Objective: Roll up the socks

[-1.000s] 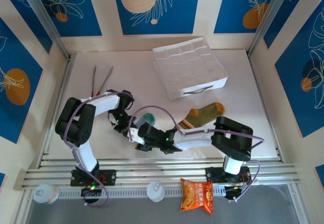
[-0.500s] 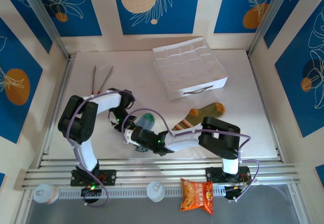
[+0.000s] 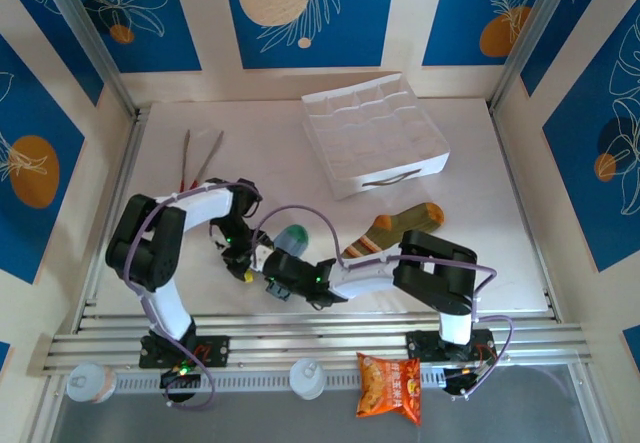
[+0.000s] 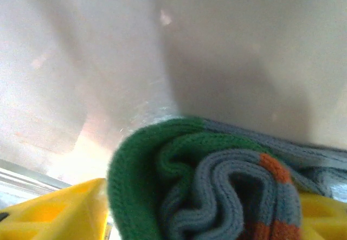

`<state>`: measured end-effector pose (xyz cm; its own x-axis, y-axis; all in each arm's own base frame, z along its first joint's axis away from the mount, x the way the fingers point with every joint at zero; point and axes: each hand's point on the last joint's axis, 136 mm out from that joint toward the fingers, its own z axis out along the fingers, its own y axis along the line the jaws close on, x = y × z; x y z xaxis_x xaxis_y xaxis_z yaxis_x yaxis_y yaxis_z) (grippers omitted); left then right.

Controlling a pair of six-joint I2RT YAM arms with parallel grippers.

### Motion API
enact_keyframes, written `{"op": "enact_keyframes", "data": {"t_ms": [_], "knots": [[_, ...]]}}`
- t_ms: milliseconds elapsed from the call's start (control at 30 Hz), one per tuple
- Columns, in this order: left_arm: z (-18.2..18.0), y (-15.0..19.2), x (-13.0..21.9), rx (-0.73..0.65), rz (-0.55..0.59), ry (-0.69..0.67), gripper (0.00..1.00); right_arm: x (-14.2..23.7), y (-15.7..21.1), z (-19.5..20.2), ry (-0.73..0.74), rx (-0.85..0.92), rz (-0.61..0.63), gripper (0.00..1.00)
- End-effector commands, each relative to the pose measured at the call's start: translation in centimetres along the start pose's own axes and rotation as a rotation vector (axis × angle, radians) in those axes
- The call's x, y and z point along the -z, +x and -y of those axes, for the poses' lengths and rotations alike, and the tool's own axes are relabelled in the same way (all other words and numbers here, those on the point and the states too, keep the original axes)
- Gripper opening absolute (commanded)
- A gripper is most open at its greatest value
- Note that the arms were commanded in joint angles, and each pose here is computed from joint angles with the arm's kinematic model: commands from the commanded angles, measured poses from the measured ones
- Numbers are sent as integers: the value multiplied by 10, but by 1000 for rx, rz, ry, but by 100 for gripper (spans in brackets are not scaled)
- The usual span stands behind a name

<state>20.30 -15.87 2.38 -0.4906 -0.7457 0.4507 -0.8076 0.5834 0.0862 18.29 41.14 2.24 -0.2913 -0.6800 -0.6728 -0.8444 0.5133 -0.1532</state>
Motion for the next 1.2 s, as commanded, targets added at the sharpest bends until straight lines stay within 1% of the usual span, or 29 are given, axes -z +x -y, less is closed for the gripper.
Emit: {"op": "enact_keyframes", "data": {"t_ms": [0,67,200,267,333,400,533,567,667,800,833,900,1067,1167], "knots": [[19,-17,13,-4,49,108,76,-1,158,-11,-86,-27,-486,0],[26,-20,15,-1,31,149,80,-1,165,-11,-88,-42,-509,0],[31,-29,21,55,-13,185,86,-2,171,-11,-97,-61,-524,0],[31,-35,27,87,-22,200,87,-3,171,-12,-107,-73,-530,0],[37,-41,39,97,-14,242,88,-4,173,-12,-116,-93,-542,0],[40,-43,55,85,18,268,89,-5,175,-11,-123,-118,-551,0],[29,-36,76,37,68,268,89,-4,184,-10,-145,-198,-580,0],[25,-34,78,28,76,270,88,-3,187,-10,-149,-211,-588,0],[5,-26,78,-9,96,269,81,-2,195,-10,-168,-266,-603,0],[-13,-13,70,-105,94,285,67,-1,209,-8,-177,-352,-631,0],[-14,-9,67,-131,87,303,63,-1,214,-8,-181,-383,-640,0],[-15,-1,58,-169,68,333,58,-1,220,-8,-185,-423,-651,0],[-3,11,45,-263,70,395,55,-1,232,-10,-195,-510,-675,0],[2,11,38,-284,89,402,56,0,239,-10,-200,-572,-693,0]]}}
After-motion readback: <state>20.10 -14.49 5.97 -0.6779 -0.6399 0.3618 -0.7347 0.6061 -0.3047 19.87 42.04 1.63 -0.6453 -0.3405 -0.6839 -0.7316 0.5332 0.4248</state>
